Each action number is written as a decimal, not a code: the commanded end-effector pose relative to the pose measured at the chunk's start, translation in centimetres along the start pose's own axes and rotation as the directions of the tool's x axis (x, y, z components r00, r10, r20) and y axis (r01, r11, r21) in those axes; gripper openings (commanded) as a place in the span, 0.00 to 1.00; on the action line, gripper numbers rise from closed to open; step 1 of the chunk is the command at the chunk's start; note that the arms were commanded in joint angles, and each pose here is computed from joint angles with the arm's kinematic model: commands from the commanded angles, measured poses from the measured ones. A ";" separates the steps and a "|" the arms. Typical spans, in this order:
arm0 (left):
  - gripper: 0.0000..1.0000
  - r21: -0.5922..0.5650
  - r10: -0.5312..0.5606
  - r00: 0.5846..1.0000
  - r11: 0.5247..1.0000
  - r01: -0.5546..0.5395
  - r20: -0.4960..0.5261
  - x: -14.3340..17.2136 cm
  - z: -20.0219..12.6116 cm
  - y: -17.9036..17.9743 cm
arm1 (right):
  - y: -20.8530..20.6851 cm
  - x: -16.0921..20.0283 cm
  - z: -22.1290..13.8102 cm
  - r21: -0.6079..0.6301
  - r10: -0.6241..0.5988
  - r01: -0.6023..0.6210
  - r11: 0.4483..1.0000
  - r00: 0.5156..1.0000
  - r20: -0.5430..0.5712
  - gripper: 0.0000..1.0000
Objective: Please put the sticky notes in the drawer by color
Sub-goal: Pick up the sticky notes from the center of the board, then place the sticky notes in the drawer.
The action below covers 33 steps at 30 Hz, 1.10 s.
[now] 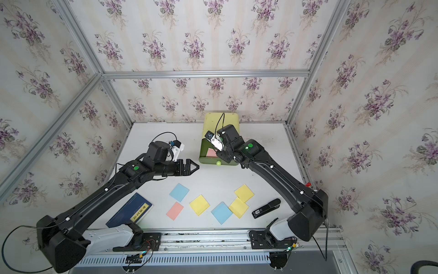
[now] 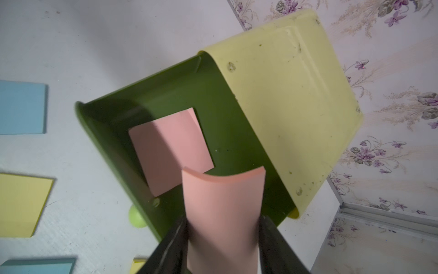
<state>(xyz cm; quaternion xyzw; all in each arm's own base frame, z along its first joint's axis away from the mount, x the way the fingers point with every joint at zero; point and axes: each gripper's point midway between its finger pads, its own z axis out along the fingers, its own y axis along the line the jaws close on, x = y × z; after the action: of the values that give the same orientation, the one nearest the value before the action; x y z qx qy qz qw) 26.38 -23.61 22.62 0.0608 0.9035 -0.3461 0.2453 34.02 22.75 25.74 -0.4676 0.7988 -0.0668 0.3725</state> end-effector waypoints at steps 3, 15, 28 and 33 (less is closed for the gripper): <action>0.99 -0.012 0.044 0.999 0.999 -0.044 0.025 -1.1 -1.3 -0.6 | -1.7 0.1 0.9 0.074 -0.034 0.037 0.997 0.999 -0.039 0.49; 0.99 -0.107 -0.061 0.998 0.993 0.057 -0.027 -0.8 -0.3 1.6 | -1.0 1.7 1.3 0.069 -0.066 0.071 0.995 0.995 -0.074 0.48; 0.99 -0.098 -0.097 0.993 0.991 0.089 -0.073 -1.7 1.9 1.4 | 0.0 2.0 4.2 0.042 -0.129 0.134 0.990 0.986 -0.102 0.48; 0.99 -0.098 -0.099 0.992 0.991 0.091 -0.080 -1.7 2.1 1.4 | -0.2 2.4 5.3 0.047 -0.170 0.177 0.983 0.977 -0.130 0.49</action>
<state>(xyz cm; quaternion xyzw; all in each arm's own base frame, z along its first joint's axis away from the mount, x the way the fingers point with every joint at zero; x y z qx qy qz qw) 28.86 -23.62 20.97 0.0193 0.9322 -0.3069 0.1907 36.31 21.91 20.70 -0.5139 0.7815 -0.1419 0.3241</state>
